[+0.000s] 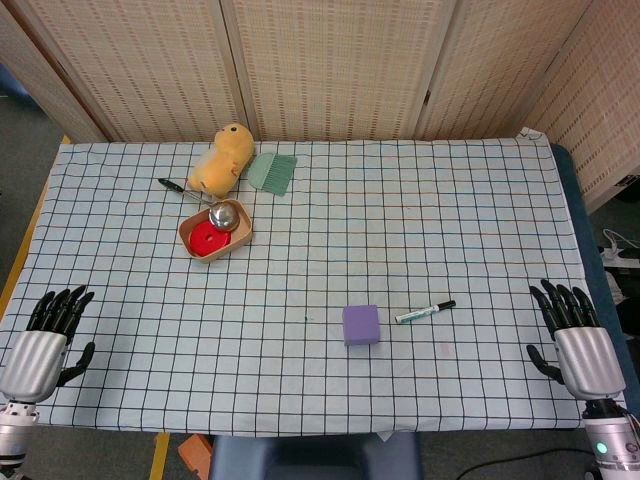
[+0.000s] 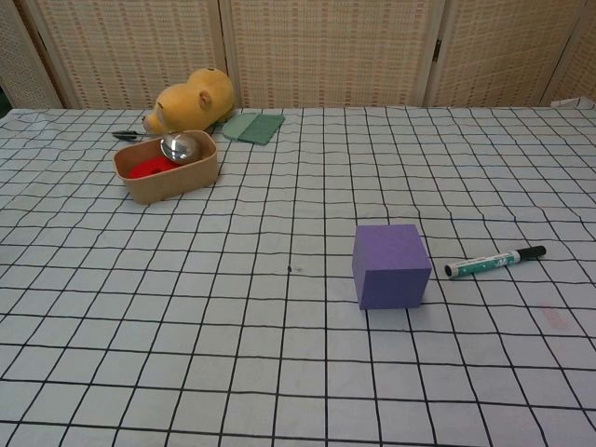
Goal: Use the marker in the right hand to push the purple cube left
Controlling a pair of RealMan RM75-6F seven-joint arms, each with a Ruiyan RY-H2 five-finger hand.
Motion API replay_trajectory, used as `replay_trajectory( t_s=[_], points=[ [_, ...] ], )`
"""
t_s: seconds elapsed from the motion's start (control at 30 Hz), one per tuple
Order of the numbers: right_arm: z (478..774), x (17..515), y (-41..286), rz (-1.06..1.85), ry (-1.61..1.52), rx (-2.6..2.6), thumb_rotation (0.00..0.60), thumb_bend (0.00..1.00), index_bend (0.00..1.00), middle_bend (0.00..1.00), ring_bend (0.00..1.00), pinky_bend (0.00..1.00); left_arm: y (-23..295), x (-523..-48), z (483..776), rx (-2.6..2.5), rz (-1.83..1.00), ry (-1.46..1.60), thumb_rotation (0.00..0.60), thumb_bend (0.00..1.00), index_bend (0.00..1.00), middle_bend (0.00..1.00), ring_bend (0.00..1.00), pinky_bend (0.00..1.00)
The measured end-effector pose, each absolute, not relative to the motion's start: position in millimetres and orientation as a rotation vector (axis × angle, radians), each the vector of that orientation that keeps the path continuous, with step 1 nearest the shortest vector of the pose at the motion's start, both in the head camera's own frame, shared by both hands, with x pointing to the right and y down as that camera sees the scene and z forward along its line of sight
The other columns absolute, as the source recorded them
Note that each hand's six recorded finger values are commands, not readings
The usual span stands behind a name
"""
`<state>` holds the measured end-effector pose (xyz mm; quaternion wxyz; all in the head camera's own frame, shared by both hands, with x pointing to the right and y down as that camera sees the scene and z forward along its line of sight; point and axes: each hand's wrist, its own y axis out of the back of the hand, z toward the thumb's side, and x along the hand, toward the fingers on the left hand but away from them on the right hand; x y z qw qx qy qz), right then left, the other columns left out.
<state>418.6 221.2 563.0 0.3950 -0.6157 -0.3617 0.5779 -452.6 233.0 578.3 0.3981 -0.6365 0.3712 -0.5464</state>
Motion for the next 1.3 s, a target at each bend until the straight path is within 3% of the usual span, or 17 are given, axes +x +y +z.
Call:
replay_trajectory(
  t_s=[0.27,0.6,0.67,0.87,1.07,1.3],
  points=[
    [567.9,416.6,222.0,1.474,-0.899,-1.570,0.600,0.21,0.00,0.00,0.00,0.00,232.2,-453.4,580.4,-1.619,-1.392,0.940,0.600,0.45,0.00,0.01,0.00,0.05],
    [595.0,395.4,212.0,1.434,-0.750,-1.634,0.600,0.21,0.00,0.01,0.00,0.00,223.4,-464.3,582.3,-1.642,-1.409,0.974,0.600,0.45,0.00,0.01,0.00,0.05],
    [601.9,388.3,206.5,1.424,-0.703,-1.641,0.600,0.21,0.03,0.06,0.00,0.00,220.4,-467.2,583.2,-1.642,-1.413,0.986,0.600,0.45,0.00,0.01,0.00,0.05],
    [628.9,359.2,187.4,1.365,-0.618,-1.677,0.600,0.21,0.24,0.28,0.00,0.00,213.4,-471.9,591.4,-1.651,-1.439,0.984,0.600,0.45,0.00,0.01,0.00,0.05],
    [661.2,345.4,179.5,1.355,-0.578,-1.698,0.600,0.21,0.42,0.33,0.00,0.00,204.5,-481.2,600.2,-1.661,-1.482,0.995,0.600,0.45,0.00,0.01,0.00,0.07],
    [701.9,330.1,173.5,1.402,-0.510,-1.727,0.600,0.21,0.36,0.33,0.00,0.00,197.6,-491.5,599.7,-1.646,-1.494,1.035,0.600,0.45,0.00,0.01,0.00,0.08]
  ],
)
